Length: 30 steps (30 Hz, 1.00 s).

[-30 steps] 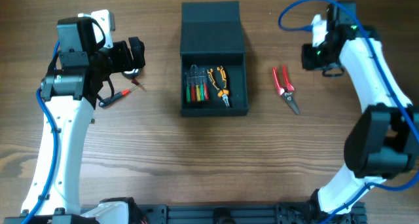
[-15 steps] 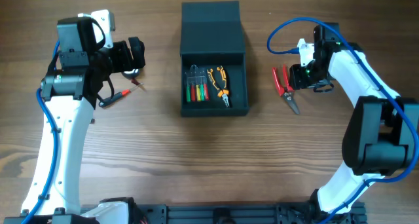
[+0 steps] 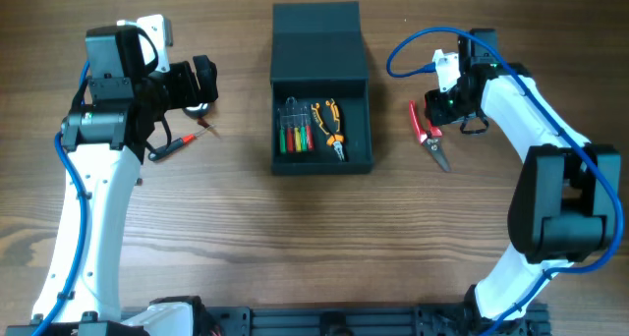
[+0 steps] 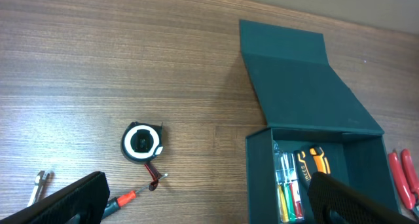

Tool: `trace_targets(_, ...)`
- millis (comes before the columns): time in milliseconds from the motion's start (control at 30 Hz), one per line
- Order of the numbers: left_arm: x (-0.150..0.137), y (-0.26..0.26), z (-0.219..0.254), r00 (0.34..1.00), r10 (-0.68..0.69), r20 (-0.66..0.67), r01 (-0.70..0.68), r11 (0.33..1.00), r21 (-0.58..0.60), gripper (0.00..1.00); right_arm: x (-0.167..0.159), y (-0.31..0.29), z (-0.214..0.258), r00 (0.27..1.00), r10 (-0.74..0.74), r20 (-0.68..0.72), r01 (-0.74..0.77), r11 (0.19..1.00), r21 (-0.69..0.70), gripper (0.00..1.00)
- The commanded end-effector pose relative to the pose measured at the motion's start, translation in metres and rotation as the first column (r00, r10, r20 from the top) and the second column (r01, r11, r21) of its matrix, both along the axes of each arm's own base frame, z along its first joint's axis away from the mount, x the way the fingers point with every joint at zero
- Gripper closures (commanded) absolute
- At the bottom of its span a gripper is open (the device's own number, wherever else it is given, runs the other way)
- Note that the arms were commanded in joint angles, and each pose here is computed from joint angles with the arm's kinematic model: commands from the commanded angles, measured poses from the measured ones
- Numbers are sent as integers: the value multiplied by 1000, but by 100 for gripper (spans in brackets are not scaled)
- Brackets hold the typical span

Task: Pack container
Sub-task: 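Grasp the red pruning shears with the right gripper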

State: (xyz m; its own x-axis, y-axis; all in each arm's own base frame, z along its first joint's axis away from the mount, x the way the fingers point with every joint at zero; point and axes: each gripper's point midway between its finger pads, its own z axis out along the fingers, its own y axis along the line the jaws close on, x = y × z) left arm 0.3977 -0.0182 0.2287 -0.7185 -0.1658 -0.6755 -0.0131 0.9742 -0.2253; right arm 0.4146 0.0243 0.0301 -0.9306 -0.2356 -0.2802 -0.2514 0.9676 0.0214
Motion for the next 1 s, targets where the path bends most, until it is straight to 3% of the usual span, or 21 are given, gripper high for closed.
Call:
trace_targets(0, 1, 0, 11, 999, -16, 30, 16, 1000, 2, 0, -11, -2, -34, 996, 5, -90, -7, 1000, -19, 59)
trace_targets(300, 1, 0, 11, 999, -16, 30, 16, 1000, 2, 0, -17, -2, -47, 991, -10, -134, 7, 1000, -19, 71)
trace_targets(400, 1, 0, 11, 999, -16, 30, 16, 1000, 2, 0, -18, -6, -47, 990, -23, -137, 17, 999, -44, 84)
trace_targets(500, 1, 0, 11, 999, -16, 30, 16, 1000, 2, 0, -18, -26, -48, 989, -54, -135, 33, 987, -155, 96)
trace_targets(667, 1, 0, 11, 999, -16, 30, 16, 1000, 2, 0, -30, -30, -45, 980, -103, -173, 72, 982, -175, 96)
trace_targets(833, 1, 0, 11, 999, -16, 30, 16, 1000, 2, 0, -8, -21, 10, 993, -98, -69, 90, 989, -117, 96)
trace_targets(967, 1, 0, 11, 999, -16, 30, 16, 1000, 2, 0, 11, -9, 96, 988, -101, 119, 110, 991, -77, 96)
